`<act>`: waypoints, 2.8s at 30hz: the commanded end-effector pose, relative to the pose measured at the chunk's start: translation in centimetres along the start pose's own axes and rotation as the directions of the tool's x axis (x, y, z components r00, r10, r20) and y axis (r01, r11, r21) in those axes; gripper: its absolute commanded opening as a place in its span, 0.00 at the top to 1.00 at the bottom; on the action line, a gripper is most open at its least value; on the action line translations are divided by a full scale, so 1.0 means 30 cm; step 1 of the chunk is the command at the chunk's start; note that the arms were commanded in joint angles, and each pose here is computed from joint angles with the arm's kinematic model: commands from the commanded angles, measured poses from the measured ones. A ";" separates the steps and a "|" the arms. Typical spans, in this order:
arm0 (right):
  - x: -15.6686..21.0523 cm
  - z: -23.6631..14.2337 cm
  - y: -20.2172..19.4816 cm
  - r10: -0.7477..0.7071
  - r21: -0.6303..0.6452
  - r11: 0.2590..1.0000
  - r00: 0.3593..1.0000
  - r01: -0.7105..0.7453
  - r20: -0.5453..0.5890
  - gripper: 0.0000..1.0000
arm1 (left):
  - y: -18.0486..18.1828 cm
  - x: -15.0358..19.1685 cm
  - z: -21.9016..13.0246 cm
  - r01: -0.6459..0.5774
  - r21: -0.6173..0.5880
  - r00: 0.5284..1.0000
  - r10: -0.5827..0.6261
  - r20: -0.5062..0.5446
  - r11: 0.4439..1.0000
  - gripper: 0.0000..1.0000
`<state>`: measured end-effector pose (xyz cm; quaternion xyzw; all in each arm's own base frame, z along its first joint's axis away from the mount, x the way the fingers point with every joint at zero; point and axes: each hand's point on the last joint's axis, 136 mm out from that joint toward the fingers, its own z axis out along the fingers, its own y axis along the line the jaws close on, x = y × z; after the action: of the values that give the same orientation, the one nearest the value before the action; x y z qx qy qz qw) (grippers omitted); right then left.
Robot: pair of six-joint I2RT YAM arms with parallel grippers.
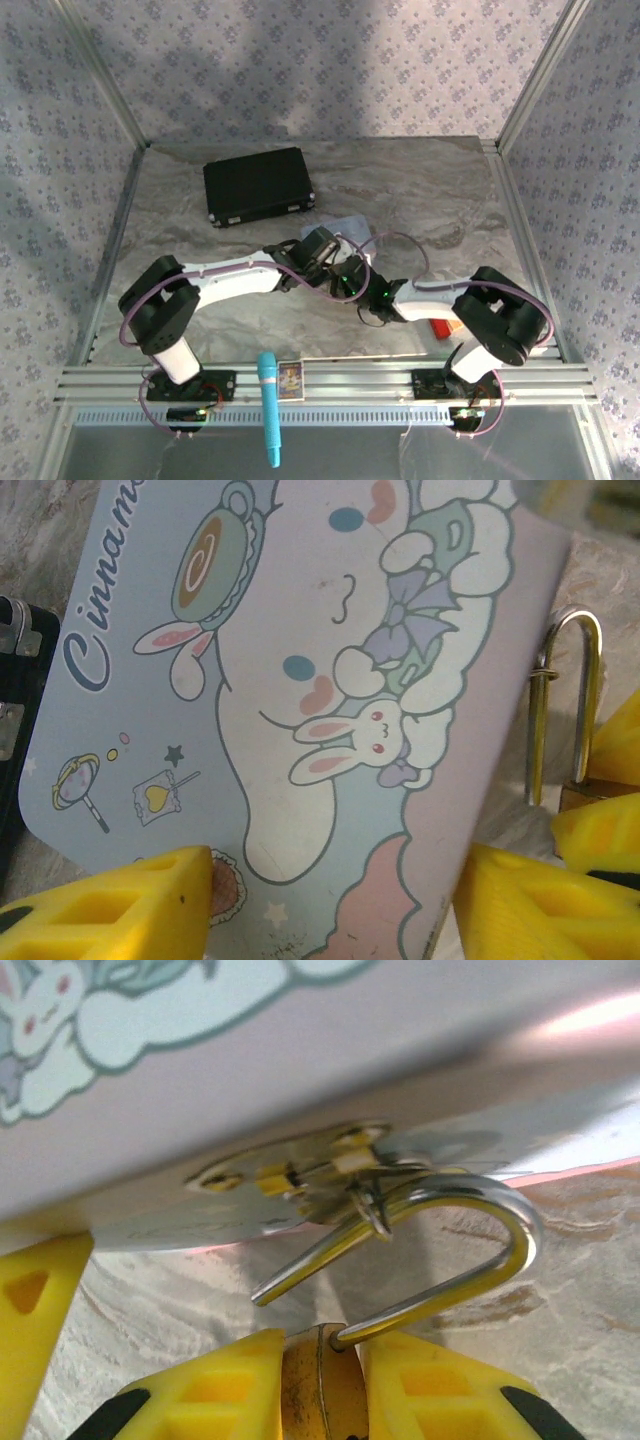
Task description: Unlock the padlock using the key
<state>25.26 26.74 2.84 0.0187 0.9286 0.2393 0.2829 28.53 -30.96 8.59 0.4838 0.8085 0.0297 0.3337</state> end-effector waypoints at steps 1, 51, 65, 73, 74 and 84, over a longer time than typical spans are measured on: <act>0.031 0.015 -0.106 0.069 0.085 0.994 0.997 -0.067 -0.022 0.78 | -0.026 0.073 0.041 -0.015 0.012 0.996 0.016 -0.085 1.000 0.39; -0.098 -0.065 -0.250 0.428 -0.202 0.881 0.903 -0.428 -0.048 0.92 | -0.097 0.163 0.073 -0.112 -0.084 0.977 0.094 -0.190 0.990 0.48; -0.091 -0.071 -0.302 0.519 -0.199 0.826 0.849 -0.527 -0.096 0.92 | -0.093 0.150 0.079 -0.083 -0.118 0.981 0.060 -0.186 0.990 0.48; -0.164 -0.101 -0.279 0.662 -0.286 0.708 0.748 -0.645 -0.046 0.92 | -0.132 0.146 0.073 -0.093 -0.107 0.979 0.071 -0.192 0.990 0.48; -0.164 -0.105 -0.291 0.668 -0.273 0.711 0.744 -0.648 -0.029 0.92 | -0.134 0.145 0.073 -0.089 -0.109 0.979 0.067 -0.191 0.990 0.48; -0.155 -0.104 -0.345 0.668 -0.198 0.726 0.744 -0.659 -0.026 0.93 | -0.134 0.127 0.058 -0.078 -0.100 0.985 0.061 -0.163 0.992 0.49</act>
<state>28.02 18.31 5.23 0.2710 0.8184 0.4678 0.1949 27.44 -34.46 8.25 0.4564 0.7963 0.0795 0.3890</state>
